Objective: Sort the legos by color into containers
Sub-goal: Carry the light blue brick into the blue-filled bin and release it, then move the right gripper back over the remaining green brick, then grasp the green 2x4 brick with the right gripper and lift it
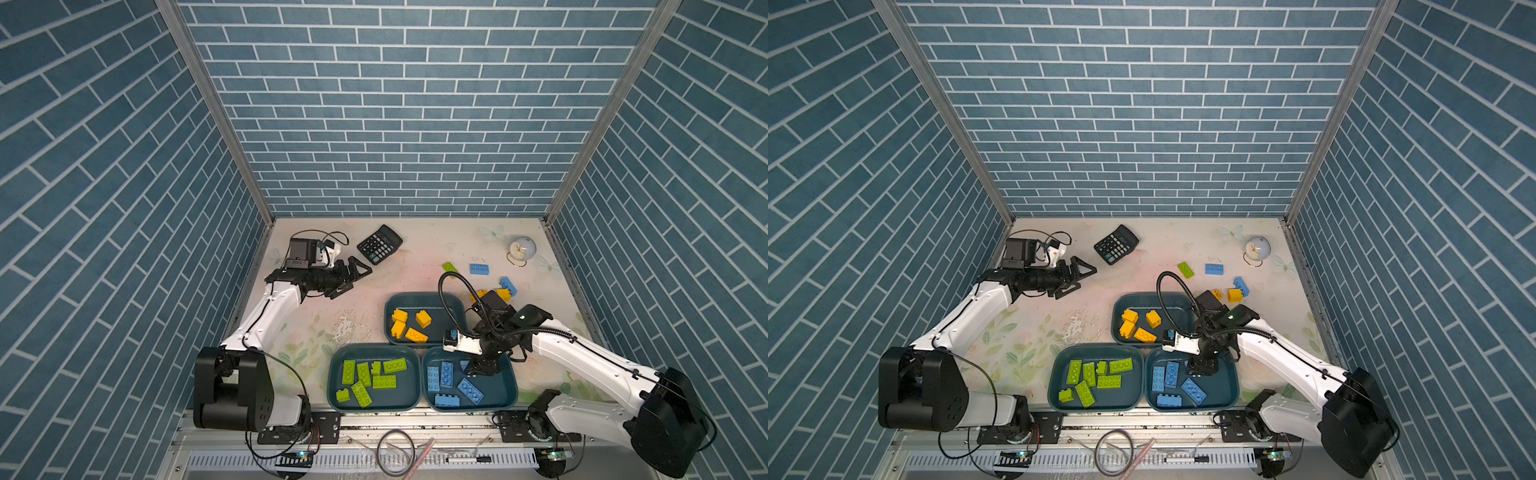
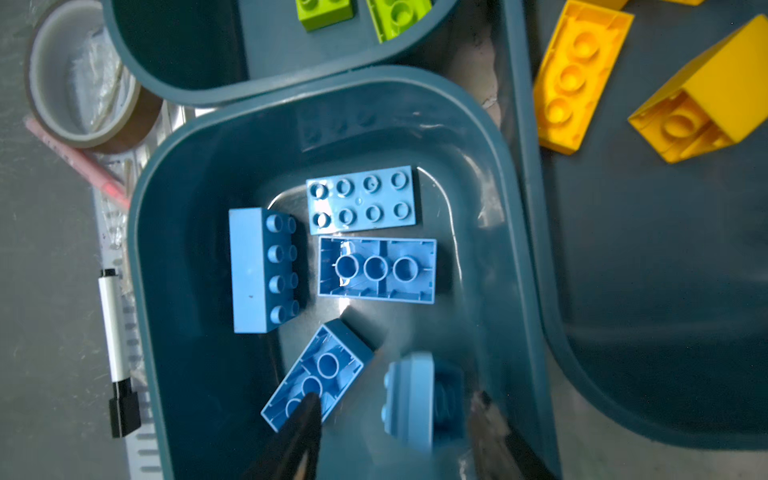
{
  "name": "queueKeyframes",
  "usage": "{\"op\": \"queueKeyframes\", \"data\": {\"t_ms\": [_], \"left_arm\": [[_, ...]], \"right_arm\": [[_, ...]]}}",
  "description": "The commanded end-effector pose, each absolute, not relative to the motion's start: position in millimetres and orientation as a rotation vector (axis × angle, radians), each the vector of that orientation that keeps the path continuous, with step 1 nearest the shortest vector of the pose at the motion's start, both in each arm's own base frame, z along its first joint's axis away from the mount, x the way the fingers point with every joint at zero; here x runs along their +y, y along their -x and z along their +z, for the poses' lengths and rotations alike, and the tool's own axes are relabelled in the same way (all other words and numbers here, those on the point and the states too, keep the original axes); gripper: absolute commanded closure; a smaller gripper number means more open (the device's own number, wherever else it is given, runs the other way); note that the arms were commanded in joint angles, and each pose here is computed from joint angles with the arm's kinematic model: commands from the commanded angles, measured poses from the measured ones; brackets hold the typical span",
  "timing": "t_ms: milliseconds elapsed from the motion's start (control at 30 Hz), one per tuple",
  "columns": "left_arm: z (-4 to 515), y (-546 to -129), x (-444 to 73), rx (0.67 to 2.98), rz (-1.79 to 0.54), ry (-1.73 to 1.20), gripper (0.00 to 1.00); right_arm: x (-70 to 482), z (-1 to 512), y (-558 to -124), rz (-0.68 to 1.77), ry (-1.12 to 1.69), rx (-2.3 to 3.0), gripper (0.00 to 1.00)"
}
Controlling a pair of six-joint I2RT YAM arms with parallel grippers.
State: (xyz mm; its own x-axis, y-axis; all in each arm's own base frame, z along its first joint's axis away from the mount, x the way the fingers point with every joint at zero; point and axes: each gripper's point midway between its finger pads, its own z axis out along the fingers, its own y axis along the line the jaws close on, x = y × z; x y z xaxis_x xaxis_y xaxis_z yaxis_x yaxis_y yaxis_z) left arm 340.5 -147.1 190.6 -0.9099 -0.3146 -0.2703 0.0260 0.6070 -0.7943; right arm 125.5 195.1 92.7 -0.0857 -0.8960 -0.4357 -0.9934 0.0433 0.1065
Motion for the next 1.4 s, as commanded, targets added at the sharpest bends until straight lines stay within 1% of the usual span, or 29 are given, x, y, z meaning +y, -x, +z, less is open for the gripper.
{"op": "queueKeyframes", "data": {"t_ms": [0, 67, 167, 300, 367, 467, 533, 667, 867, 1067, 1167, 1233, 1367], "left_arm": [[196, -336, -146, 2.429, -1.224, 0.206, 0.01], [197, -335, -146, 2.429, -1.224, 0.203, 0.01], [197, -332, -145, 2.429, -1.220, 0.197, 0.01], [199, -330, -145, 2.424, -1.213, 0.196, 0.01], [199, -330, -144, 2.421, -1.210, 0.197, 0.01], [198, -330, -144, 2.421, -1.211, 0.202, 0.01], [198, -332, -144, 2.420, -1.211, 0.203, 0.01], [199, -334, -144, 2.416, -1.210, 0.205, 0.01], [195, -337, -144, 2.424, -1.210, 0.210, 0.01], [191, -339, -145, 2.432, -1.213, 0.211, 0.01], [190, -339, -145, 2.436, -1.218, 0.210, 0.01], [191, -339, -146, 2.436, -1.216, 0.202, 0.01], [190, -340, -146, 2.439, -1.213, 0.197, 0.01]], "right_arm": [[207, 117, -149, 0.538, 1.791, 2.040, 0.37], [207, 133, -168, 0.555, 1.667, 2.066, 0.36], [198, 154, -207, 0.551, 1.462, 2.129, 0.36], [186, 162, -264, 0.464, 1.260, 2.198, 0.35], [180, 160, -298, 0.403, 1.126, 2.258, 0.35], [182, 153, -340, 0.406, 0.949, 2.347, 0.34], [189, 145, -361, 0.438, 0.875, 2.380, 0.34], [192, 120, -402, 0.394, 0.716, 2.461, 0.34], [192, 77, -436, 0.308, 0.629, 2.560, 0.30], [197, 53, -457, 0.209, 0.695, 2.574, 0.30], [202, 48, -465, 0.200, 0.719, 2.573, 0.32], [199, 43, -470, 0.149, 0.736, 2.590, 0.35], [201, 36, -473, 0.137, 0.754, 2.606, 0.42]]}}
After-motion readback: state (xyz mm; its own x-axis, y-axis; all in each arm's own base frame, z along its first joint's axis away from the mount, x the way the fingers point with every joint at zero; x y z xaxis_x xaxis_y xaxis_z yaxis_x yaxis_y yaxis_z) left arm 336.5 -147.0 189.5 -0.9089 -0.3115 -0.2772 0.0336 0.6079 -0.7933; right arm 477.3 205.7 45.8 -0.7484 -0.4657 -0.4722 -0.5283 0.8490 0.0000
